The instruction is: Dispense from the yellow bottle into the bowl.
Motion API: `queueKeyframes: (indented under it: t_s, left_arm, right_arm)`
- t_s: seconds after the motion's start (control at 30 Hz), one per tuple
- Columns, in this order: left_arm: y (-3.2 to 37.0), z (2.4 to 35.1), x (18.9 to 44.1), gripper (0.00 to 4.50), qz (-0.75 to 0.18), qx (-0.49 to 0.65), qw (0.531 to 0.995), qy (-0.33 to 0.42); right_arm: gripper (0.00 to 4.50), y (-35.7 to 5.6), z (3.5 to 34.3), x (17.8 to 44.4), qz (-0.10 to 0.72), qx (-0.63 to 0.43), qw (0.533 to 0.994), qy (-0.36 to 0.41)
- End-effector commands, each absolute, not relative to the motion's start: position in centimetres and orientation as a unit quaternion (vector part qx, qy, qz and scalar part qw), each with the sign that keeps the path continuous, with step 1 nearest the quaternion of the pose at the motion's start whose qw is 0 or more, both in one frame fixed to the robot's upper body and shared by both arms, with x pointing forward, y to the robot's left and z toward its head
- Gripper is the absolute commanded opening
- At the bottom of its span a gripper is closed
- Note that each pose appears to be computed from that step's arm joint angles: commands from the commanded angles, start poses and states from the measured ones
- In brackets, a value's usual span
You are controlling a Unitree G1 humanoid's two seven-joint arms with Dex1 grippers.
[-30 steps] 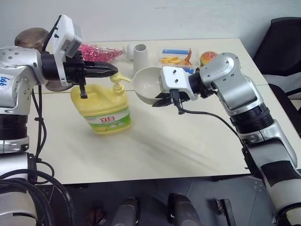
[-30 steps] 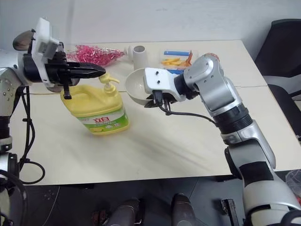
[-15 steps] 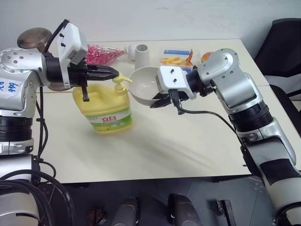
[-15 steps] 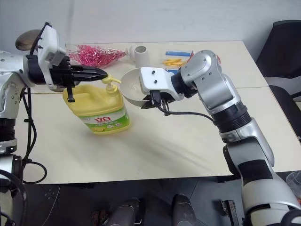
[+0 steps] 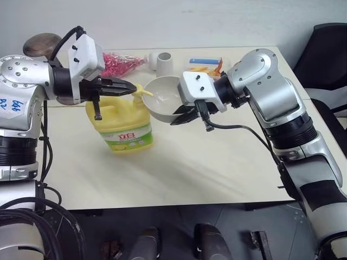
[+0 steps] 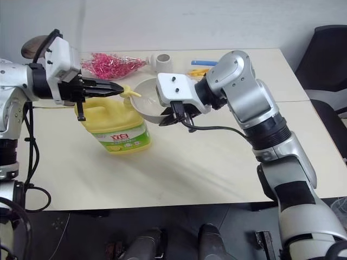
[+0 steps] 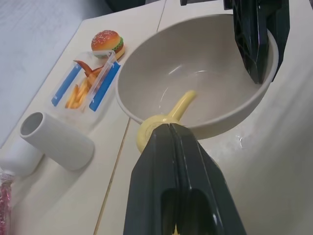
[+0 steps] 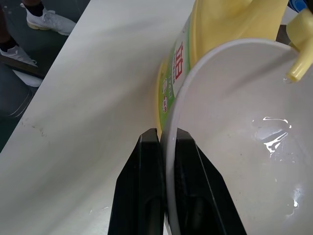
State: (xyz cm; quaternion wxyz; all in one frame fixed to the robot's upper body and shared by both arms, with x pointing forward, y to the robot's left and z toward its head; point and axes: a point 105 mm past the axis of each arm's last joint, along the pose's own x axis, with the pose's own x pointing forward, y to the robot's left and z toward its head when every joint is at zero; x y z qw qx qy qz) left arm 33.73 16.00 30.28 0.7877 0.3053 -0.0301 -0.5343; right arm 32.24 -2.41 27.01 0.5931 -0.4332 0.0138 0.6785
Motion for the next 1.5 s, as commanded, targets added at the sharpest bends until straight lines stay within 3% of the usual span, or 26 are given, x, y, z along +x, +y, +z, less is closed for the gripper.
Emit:
queueKeyframes:
  t_s: [0.03,0.3,1.03,1.5]
  left_arm:
    - [15.7,31.1,33.7,0.03,-0.543,0.281,0.79,-0.037]
    - [16.5,32.5,34.7,0.03,-0.507,0.26,0.82,-0.051]
    - [16.4,26.0,35.8,0.03,-0.512,0.369,0.775,0.036]
    - [17.0,24.0,35.9,0.03,-0.516,0.382,0.764,0.069]
  right_arm:
    - [0.0,-1.8,28.2,31.4,0.683,-0.445,0.579,-0.015]
    - [0.0,-2.1,28.0,31.5,0.68,-0.449,0.579,-0.013]
    - [0.0,-2.5,27.2,31.8,0.674,-0.467,0.572,-0.007]
    - [0.0,-1.8,27.6,31.3,0.681,-0.464,0.566,-0.022]
